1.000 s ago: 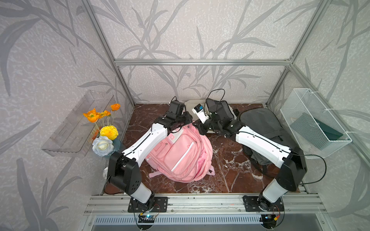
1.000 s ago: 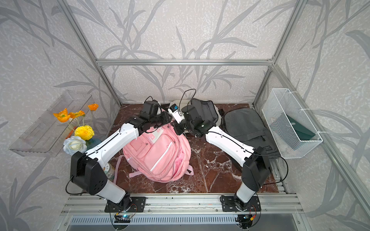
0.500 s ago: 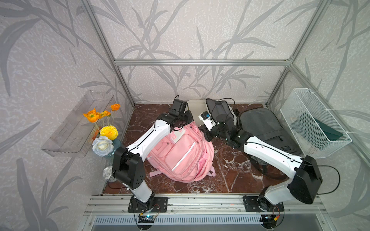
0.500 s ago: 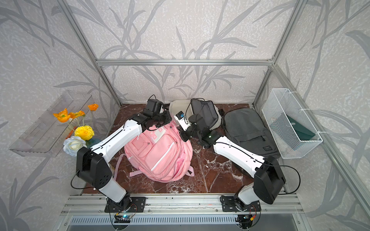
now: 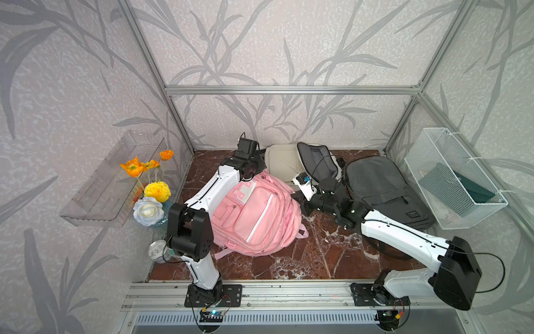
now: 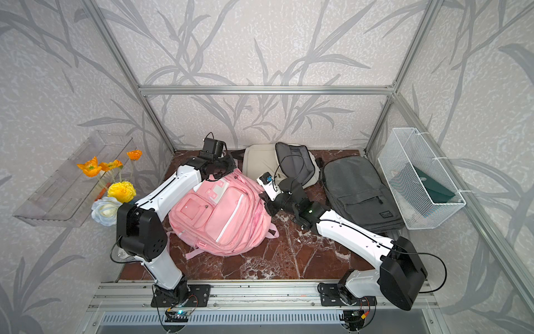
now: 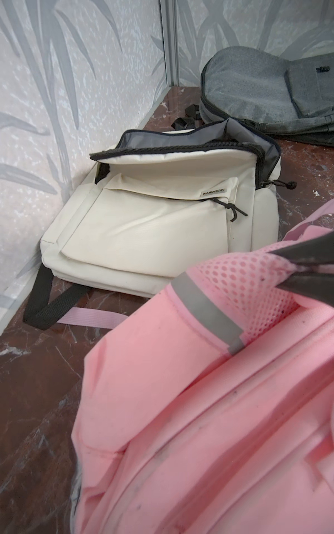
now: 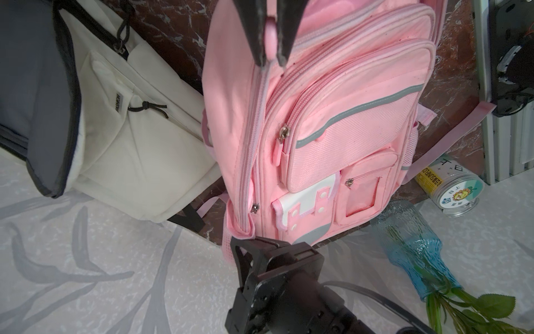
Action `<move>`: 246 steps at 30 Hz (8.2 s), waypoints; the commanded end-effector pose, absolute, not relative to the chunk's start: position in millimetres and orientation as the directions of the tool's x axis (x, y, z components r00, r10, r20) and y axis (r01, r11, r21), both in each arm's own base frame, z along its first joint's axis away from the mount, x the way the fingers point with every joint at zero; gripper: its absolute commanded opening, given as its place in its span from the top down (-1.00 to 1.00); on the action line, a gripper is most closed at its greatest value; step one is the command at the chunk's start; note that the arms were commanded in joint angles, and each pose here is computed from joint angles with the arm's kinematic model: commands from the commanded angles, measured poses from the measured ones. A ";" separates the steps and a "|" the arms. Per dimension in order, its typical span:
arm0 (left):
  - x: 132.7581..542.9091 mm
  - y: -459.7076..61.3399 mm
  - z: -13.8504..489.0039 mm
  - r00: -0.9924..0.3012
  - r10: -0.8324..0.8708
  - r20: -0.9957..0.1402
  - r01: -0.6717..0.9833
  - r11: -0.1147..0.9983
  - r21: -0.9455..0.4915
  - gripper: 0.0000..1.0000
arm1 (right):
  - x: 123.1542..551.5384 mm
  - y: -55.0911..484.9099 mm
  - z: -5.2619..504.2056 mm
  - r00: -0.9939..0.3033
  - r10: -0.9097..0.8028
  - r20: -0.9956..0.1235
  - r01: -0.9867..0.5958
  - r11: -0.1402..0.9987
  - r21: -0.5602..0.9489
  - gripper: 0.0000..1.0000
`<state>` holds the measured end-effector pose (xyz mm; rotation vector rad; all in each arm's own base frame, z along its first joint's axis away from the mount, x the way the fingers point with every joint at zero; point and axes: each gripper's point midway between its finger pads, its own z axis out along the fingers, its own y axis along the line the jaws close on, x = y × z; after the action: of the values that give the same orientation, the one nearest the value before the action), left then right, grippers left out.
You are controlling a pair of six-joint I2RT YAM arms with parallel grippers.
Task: Zip up the backpack
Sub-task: Zip the zipper on the backpack.
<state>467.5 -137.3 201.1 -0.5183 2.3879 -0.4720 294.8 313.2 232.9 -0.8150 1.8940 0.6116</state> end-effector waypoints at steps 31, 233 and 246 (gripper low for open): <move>367.4 -251.4 307.6 0.040 0.209 -0.977 0.943 0.315 0.106 -0.42 | 378.3 309.0 372.1 -0.324 -0.120 -0.938 -0.804 0.558 0.206 1.00; 376.2 -274.3 342.4 0.079 0.348 -0.934 0.762 0.583 0.282 1.00 | 327.9 294.8 284.5 -0.339 -0.444 -0.829 -0.707 0.702 -0.087 0.74; 373.3 -283.7 345.0 0.085 0.333 -0.939 0.780 0.564 0.271 1.00 | 331.2 308.5 273.4 -0.335 -0.481 -0.811 -0.704 0.699 -0.124 0.47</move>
<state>378.9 -269.4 286.9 1.0177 1.6881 -0.3907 333.2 298.9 282.5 -0.8702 1.9832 0.3260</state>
